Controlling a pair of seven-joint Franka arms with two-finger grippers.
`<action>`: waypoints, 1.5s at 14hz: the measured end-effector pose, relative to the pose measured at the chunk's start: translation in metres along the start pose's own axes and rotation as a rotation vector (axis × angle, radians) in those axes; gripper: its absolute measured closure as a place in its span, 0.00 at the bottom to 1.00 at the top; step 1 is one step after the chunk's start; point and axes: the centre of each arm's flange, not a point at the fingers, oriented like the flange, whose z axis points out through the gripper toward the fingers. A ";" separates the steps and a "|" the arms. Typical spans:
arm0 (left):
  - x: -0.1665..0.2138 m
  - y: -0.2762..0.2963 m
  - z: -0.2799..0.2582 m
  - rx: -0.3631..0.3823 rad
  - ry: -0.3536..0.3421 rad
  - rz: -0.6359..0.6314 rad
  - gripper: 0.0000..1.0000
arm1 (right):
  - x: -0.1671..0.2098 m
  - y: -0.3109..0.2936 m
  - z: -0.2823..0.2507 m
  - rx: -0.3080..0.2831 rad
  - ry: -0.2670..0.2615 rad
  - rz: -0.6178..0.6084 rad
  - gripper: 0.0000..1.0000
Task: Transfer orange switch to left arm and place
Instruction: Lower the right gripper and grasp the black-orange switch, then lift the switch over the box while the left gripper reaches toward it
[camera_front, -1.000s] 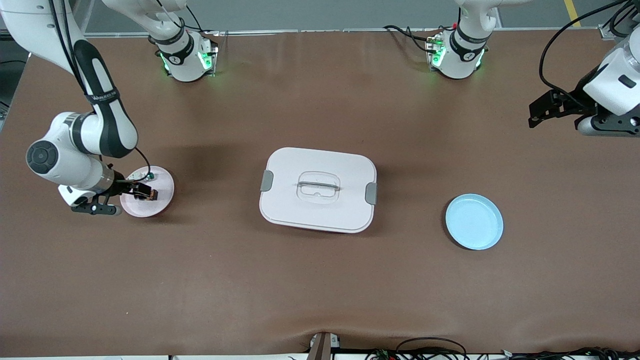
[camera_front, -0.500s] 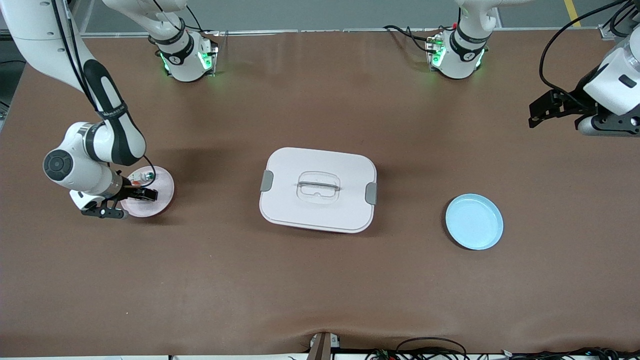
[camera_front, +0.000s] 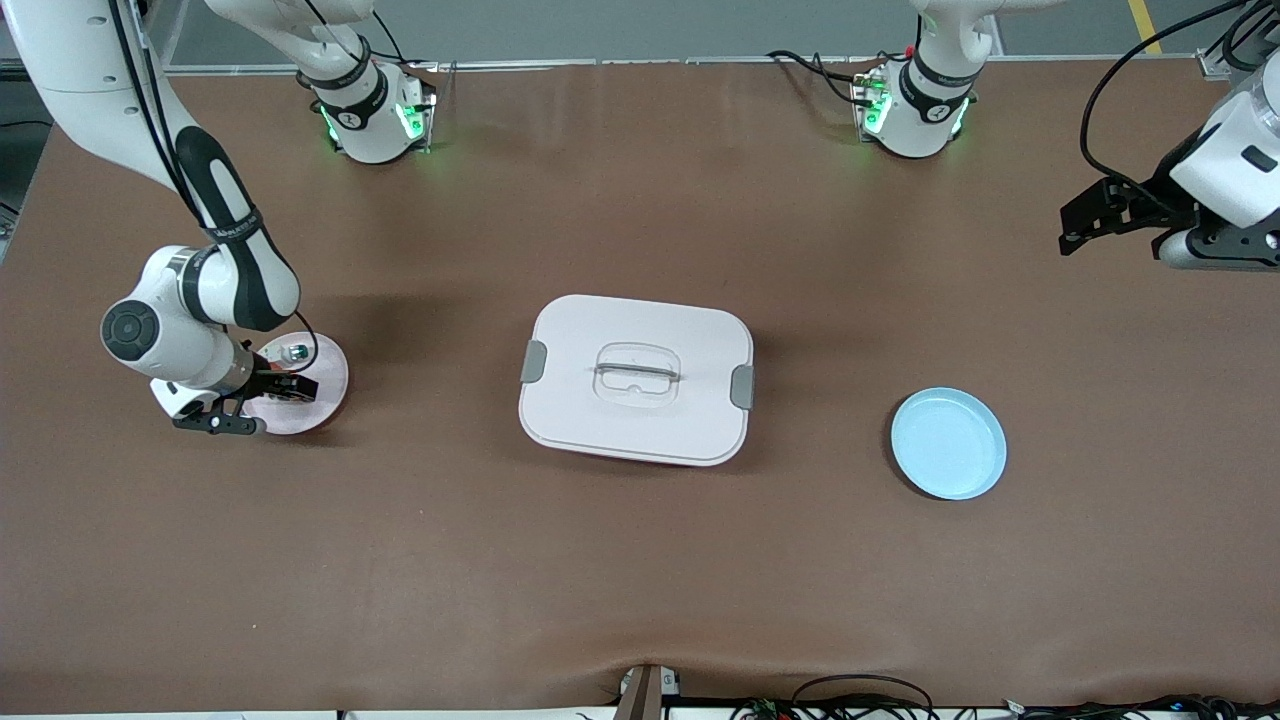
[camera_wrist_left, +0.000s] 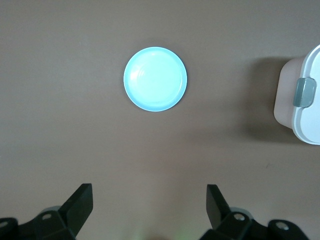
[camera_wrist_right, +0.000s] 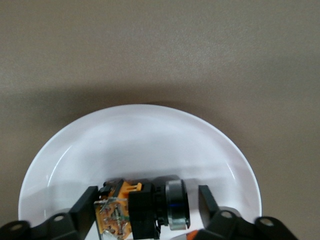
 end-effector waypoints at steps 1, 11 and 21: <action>0.000 0.000 -0.001 0.000 0.002 0.000 0.00 | -0.001 0.000 0.001 0.000 -0.010 0.001 0.28; 0.000 0.009 -0.007 -0.073 0.012 0.005 0.00 | 0.013 -0.026 -0.100 0.189 -0.243 0.265 0.28; 0.000 0.059 -0.029 -0.558 -0.007 -0.032 0.00 | 0.017 -0.231 -0.273 0.446 -0.420 0.746 0.28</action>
